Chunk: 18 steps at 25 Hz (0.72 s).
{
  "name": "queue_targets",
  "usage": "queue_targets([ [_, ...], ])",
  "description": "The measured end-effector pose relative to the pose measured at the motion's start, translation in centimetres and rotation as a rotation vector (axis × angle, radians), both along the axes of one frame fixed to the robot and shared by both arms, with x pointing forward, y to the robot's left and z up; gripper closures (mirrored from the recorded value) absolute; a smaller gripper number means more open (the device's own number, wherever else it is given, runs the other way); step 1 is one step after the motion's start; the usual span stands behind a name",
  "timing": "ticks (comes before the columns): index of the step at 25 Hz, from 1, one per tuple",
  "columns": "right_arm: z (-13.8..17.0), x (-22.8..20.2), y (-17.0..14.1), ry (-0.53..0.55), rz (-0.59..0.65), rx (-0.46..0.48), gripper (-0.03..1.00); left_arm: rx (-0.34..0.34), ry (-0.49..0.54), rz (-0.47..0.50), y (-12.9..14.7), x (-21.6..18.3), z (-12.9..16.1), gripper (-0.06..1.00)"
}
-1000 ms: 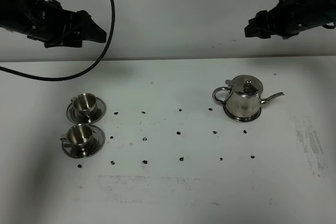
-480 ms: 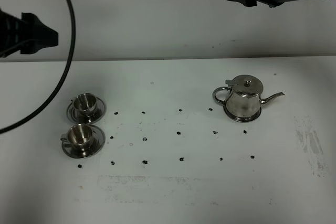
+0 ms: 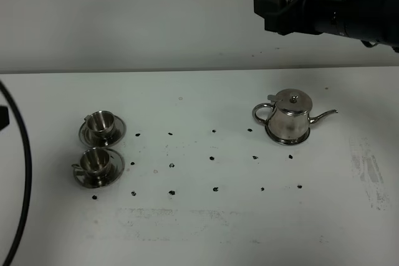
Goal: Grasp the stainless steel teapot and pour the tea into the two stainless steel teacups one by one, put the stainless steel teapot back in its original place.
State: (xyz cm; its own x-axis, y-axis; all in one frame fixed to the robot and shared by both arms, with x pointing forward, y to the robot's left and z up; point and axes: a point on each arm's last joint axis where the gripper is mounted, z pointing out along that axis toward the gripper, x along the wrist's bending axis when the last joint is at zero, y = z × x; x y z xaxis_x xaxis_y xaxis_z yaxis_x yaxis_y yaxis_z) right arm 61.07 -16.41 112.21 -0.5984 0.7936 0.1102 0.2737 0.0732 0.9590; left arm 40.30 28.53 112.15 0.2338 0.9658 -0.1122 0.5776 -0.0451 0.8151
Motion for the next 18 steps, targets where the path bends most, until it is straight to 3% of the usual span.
queue_targets([
  [8, -0.6, -2.9, 3.9, -0.045, 0.085, -0.033, 0.45, -0.014, 0.039, -0.037, -1.0, -8.2, -1.0, 0.30],
  [12, -1.4, -3.9, 5.5, -0.029, 0.112, -0.050, 0.45, 0.008, 0.075, 0.001, -0.8, -11.4, -2.1, 0.30],
  [18, -3.1, -4.7, 6.2, 0.016, 0.117, -0.076, 0.45, 0.043, 0.042, 0.042, -0.6, -14.4, -5.2, 0.30],
])
